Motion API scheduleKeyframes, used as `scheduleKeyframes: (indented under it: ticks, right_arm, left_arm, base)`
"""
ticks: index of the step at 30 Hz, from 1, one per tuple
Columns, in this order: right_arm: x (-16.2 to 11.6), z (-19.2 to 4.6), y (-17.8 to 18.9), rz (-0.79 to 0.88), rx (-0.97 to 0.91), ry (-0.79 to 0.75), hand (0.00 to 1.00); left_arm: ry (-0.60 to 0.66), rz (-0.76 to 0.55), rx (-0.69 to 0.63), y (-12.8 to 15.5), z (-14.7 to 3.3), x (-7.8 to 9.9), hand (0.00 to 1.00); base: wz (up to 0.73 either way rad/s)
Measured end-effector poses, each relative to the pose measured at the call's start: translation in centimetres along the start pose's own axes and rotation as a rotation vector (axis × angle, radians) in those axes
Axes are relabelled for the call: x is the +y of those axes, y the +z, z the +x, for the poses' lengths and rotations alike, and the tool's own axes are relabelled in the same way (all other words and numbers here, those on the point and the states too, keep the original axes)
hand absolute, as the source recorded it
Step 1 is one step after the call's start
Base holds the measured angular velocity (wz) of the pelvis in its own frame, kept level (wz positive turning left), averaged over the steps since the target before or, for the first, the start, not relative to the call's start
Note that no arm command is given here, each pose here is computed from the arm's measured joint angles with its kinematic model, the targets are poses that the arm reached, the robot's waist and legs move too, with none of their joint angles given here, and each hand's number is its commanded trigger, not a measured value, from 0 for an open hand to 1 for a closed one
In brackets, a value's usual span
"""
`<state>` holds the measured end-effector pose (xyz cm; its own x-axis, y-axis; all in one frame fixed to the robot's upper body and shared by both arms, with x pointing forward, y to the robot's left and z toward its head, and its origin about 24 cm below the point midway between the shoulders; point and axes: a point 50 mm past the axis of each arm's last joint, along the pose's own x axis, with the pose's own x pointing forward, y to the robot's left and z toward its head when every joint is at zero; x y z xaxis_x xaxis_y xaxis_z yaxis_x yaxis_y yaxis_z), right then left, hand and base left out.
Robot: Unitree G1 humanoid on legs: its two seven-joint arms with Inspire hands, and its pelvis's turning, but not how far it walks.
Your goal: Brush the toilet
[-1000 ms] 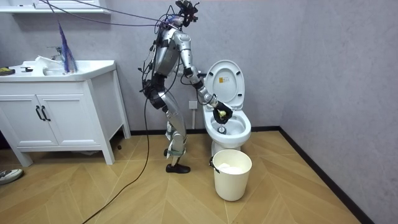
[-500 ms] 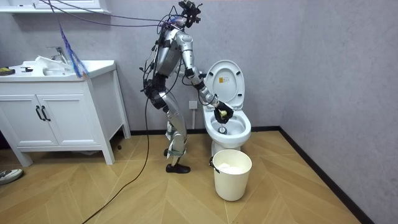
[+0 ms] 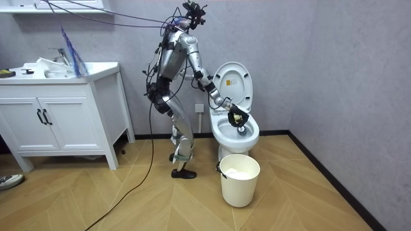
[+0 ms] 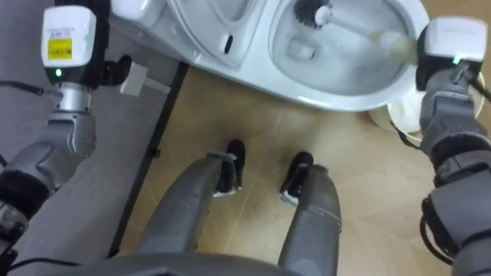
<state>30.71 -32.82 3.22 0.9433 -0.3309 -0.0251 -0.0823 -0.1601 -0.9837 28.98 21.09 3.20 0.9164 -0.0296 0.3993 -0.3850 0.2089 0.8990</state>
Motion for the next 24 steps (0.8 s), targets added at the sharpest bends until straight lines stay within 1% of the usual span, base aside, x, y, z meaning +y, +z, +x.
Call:
scheduleKeyframes:
  ticks: [2,4,7,9,11,12,14,17,20,24]
  right_arm:
    - [0.1,-0.2,0.4,-0.037,-0.033,-0.019,1.0]
    - [0.8,-0.8,1.2,-0.059,-0.077,-0.016,1.0]
    - [2.7,-2.7,2.6,-0.134,-0.168,0.012,1.0]
    - [3.9,-4.0,3.5,-0.148,-0.196,0.051,1.0]
    - [4.7,-5.5,4.2,-0.144,-0.21,0.079,1.0]
    - [4.8,-5.8,4.4,-0.138,-0.213,0.083,1.0]
    - [5.0,-7.0,5.0,-0.128,-0.226,0.109,1.0]
    - [4.9,-8.0,5.4,-0.1,-0.235,0.132,1.0]
    - [4.8,-9.2,5.9,-0.086,-0.249,0.166,1.0]
    - [4.4,-9.5,6.3,-0.089,-0.259,0.192,1.0]
  left_arm:
    - [-0.003,0.001,-0.002,0.0,0.1,0.0,0.0]
    - [-0.018,0.008,-0.003,0.0,-0.2,-0.2,0.0]
    - [-0.034,0.013,-0.012,0.1,-0.3,-0.3,0.0]
    - [-0.034,0.006,-0.009,0.1,-0.7,-0.2,0.0]
    - [-0.044,-0.008,0.001,0.1,-1.6,-0.4,0.0]
    - [-0.048,-0.013,0.006,0.1,-1.7,-0.5,0.0]
    - [-0.075,-0.021,0.026,-0.2,-2.7,-0.9,0.0]
    - [-0.093,-0.025,0.034,-0.3,-3.4,-1.2,0.0]
    - [-0.107,-0.031,0.056,-0.4,-4.8,-1.6,0.0]
    - [-0.108,-0.049,0.067,-0.4,-5.1,-1.6,0.0]
  base:
    - [0.0]
    - [0.0]
    - [0.03]
    - [-0.03]
    - [-0.06]
    - [-0.07]
    - [-0.11]
    - [-0.06]
    - [-0.09]
    - [-0.03]
